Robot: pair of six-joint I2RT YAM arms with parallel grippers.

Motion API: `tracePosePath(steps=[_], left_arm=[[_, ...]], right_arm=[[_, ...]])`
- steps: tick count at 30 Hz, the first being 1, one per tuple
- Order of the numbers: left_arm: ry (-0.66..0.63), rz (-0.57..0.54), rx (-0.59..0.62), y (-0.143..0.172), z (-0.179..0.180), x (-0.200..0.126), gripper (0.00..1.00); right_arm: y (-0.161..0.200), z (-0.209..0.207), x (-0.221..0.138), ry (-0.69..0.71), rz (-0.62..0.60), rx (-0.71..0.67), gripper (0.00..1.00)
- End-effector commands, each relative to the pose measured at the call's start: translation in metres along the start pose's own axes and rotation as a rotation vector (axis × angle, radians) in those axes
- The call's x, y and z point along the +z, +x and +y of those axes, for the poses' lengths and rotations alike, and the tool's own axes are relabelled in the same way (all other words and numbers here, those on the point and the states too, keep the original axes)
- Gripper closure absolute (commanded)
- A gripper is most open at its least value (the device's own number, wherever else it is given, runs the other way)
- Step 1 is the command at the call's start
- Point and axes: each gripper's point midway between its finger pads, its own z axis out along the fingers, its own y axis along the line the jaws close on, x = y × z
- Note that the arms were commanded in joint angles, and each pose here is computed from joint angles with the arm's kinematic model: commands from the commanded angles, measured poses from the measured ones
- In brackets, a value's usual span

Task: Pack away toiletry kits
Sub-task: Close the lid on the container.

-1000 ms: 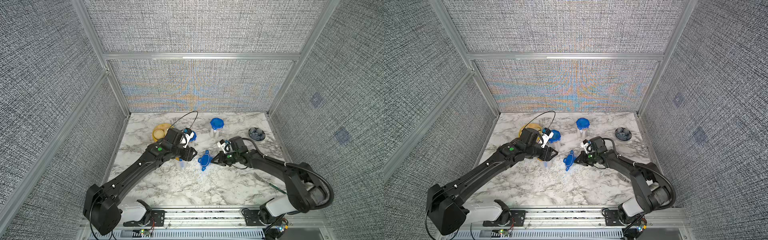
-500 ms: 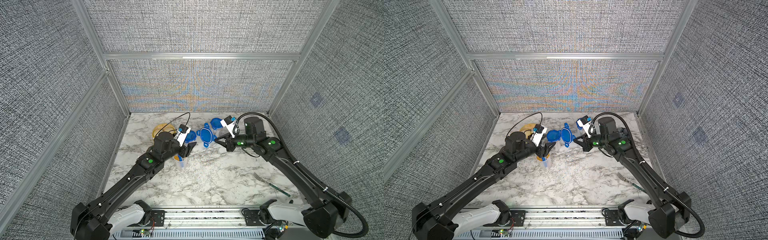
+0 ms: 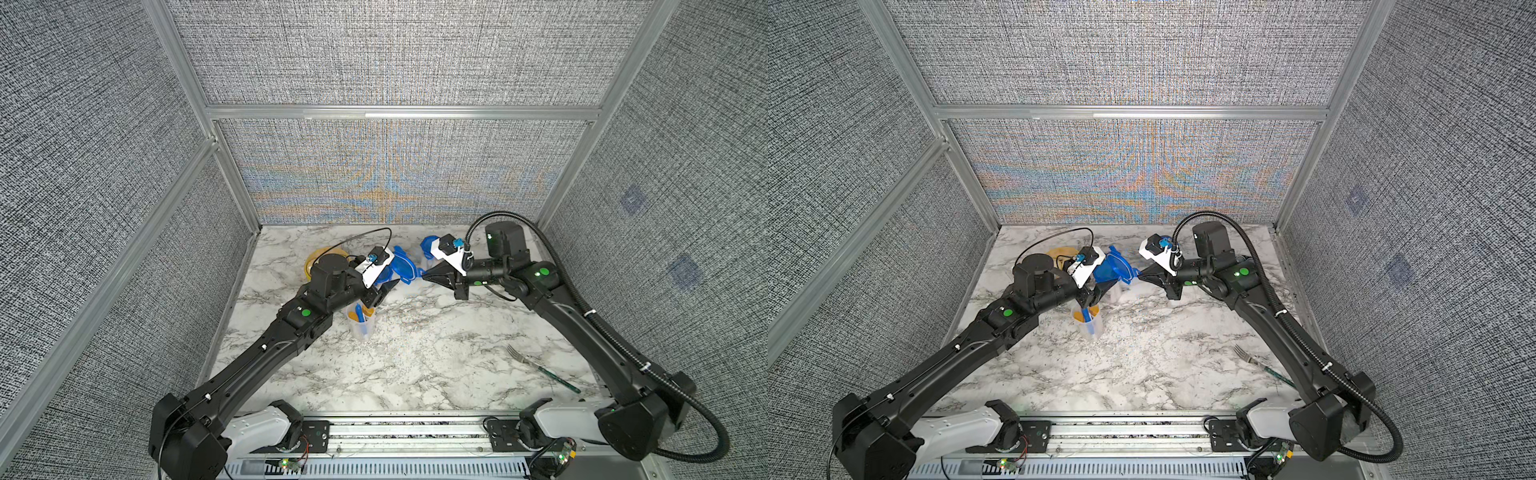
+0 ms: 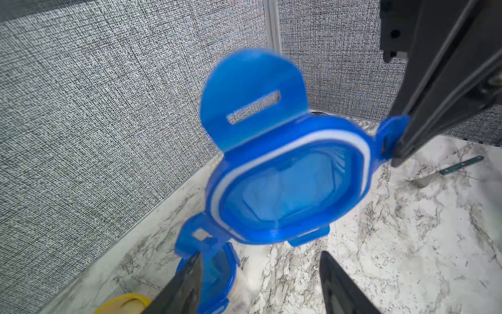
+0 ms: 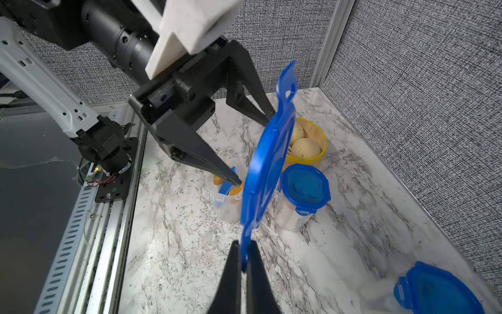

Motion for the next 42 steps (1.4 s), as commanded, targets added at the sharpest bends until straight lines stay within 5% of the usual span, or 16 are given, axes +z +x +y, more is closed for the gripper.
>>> tracePosePath(steps=[1, 13, 22, 23, 26, 28, 42], left_arm=[[-0.038, -0.025, 0.026, -0.008, 0.009, -0.006, 0.34], [0.123, -0.019, 0.159, 0.002, -0.018, -0.016, 0.41], [0.163, -0.046, 0.153, -0.007, -0.023, -0.016, 0.95], [0.161, -0.043, 0.146, -0.007, -0.022, -0.015, 1.0], [0.087, -0.041, 0.116, -0.012, -0.008, -0.015, 1.0], [0.059, -0.067, 0.096, -0.018, -0.003, -0.018, 1.0], [0.206, -0.171, 0.057, -0.034, -0.022, -0.019, 1.0]], right_arm=[[0.004, 0.006, 0.002, -0.044, 0.016, -0.068, 1.0], [0.007, -0.003, 0.007, -0.073, 0.061, -0.174, 1.0], [0.005, -0.017, 0.011, -0.061, 0.053, -0.199, 1.0], [0.004, -0.021, 0.01, -0.039, 0.049, -0.197, 0.97], [-0.001, -0.044, 0.003, 0.081, 0.016, -0.133, 0.57], [-0.003, -0.051, -0.004, 0.13, -0.033, -0.104, 0.48], [-0.018, -0.034, 0.01, -0.034, -0.302, -0.171, 0.4]])
